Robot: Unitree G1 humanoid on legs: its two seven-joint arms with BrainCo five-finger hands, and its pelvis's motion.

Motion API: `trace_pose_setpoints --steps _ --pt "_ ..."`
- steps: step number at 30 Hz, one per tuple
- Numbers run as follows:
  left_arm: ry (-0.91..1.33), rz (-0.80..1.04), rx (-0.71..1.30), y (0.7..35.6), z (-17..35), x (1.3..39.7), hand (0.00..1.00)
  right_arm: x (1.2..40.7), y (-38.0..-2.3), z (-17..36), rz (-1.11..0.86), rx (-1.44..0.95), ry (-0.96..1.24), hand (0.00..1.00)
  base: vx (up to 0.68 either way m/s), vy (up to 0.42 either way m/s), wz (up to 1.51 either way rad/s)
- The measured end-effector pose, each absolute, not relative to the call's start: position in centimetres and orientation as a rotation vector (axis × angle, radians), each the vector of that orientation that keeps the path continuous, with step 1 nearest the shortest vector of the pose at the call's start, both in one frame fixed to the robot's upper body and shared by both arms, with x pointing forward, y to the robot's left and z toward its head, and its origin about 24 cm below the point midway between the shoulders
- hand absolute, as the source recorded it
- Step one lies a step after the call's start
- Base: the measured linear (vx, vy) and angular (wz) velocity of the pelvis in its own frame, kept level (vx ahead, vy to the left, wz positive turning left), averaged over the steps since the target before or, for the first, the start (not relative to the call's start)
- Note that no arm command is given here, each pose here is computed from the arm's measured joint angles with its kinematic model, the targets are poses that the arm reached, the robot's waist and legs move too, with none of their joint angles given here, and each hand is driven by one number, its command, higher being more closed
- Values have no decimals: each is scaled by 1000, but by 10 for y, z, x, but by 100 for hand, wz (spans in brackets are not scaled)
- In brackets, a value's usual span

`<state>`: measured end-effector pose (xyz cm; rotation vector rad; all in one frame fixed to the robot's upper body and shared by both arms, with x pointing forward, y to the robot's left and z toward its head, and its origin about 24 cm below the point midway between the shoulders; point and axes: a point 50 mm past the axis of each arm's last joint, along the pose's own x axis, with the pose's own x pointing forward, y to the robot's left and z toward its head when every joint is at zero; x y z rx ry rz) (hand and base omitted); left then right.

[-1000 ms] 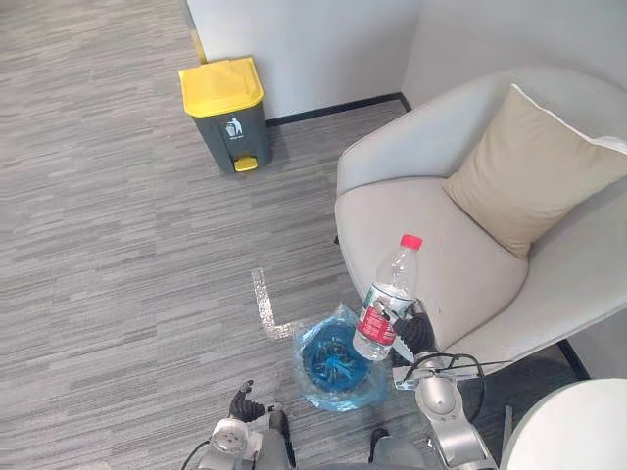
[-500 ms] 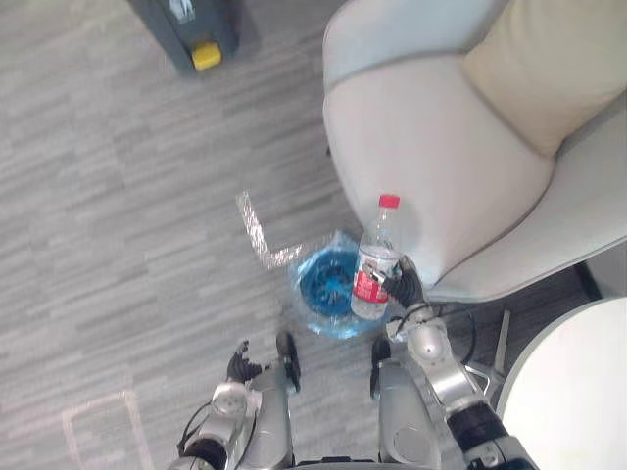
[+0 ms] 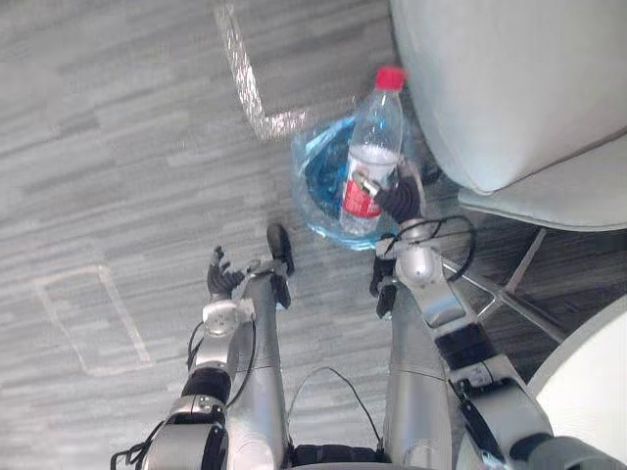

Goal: Gather rubbish on tea table into small bin, then transfer packed bag to large trash can.

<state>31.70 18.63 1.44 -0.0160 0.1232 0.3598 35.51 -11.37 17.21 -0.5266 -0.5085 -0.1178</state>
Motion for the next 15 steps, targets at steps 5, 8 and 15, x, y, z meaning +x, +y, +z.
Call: trace_pose_setpoints --steps 5,8,15 --pt "80 357 -43 181 25 322 0 368 -121 179 -163 -533 -482 100 25 -3 11" --pt "65 352 -61 177 28 323 0 374 -128 178 -186 -552 -444 0 12 -14 12" --pt "51 344 -64 174 29 323 0 379 -143 175 -243 -552 -401 0 6 -18 6"
